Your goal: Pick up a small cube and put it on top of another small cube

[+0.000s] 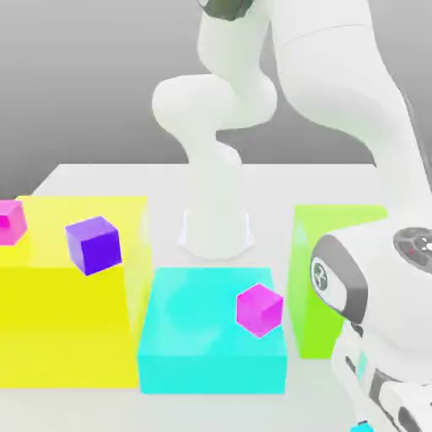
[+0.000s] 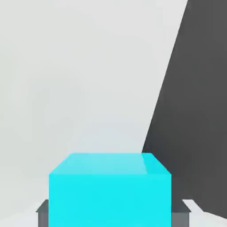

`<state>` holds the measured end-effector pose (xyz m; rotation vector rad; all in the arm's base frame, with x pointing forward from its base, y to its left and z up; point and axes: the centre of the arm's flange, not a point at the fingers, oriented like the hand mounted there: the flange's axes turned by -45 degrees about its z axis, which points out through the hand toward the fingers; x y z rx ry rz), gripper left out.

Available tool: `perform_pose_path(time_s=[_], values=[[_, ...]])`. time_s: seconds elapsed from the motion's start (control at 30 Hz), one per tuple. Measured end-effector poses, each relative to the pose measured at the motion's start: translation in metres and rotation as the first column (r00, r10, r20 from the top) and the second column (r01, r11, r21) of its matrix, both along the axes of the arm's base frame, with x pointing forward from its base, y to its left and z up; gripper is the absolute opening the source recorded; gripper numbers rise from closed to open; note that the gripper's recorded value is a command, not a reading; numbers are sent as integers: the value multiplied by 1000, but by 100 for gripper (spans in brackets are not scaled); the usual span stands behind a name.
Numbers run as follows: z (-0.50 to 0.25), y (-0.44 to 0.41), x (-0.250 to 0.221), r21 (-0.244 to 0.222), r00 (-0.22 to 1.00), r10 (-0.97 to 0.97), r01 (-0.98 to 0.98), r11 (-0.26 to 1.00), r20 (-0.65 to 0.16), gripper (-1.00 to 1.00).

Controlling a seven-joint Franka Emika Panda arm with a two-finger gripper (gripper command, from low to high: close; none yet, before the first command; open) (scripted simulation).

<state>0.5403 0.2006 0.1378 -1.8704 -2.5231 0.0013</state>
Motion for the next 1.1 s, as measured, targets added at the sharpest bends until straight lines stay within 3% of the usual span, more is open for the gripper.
perform_pose_path(time_s=[0.27, 0.73, 0.97, 1.1], values=[[71, -11, -9, -2, 1000, -9, 9, 1000, 0, -100], [170, -98, -108, -4, 994, -109, 109, 994, 0, -100], [187, -131, -168, -2, 989, -149, 149, 989, -1, -100], [148, -133, -174, 0, 988, -153, 153, 988, -1, -100]])
